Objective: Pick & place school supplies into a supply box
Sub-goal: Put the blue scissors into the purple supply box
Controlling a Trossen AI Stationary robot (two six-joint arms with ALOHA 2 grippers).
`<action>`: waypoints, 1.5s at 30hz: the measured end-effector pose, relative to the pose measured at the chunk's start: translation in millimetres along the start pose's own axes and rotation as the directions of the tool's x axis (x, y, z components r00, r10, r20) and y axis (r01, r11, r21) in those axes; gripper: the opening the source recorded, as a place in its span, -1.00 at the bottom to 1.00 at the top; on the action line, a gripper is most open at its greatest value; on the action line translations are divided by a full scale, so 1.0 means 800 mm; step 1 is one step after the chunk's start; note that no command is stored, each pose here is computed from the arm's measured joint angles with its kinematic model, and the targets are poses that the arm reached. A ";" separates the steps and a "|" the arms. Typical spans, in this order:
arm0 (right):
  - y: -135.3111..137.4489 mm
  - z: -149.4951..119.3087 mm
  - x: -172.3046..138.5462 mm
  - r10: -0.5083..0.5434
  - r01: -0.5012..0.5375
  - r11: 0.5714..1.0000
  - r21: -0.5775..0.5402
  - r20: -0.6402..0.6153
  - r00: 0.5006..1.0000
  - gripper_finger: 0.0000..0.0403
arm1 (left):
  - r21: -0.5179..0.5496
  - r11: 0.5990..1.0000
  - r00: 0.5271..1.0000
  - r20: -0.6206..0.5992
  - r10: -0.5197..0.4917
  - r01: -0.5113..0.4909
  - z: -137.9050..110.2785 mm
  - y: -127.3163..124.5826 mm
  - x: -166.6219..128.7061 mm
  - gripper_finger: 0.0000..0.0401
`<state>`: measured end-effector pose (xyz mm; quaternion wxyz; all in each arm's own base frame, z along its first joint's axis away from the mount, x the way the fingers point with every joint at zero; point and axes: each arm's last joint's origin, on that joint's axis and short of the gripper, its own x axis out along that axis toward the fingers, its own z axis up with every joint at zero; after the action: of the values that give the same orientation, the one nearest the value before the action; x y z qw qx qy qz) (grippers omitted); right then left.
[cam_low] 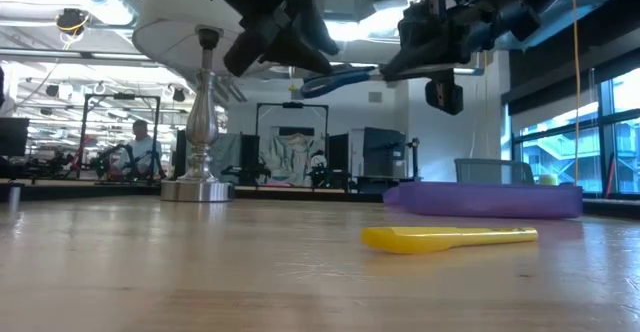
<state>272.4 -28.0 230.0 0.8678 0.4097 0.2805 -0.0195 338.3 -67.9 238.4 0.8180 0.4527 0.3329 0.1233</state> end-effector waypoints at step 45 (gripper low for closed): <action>-0.135 -0.008 -0.098 -0.231 0.365 0.906 0.216 -0.471 0.851 -0.94 | -0.365 0.812 0.875 0.014 -0.484 0.455 -0.018 -0.032 -0.029 -0.23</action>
<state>175.0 -110.6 190.5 0.6974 0.4802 0.5215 -0.1055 308.7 -84.3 221.9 0.8774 0.1950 0.4383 -0.0060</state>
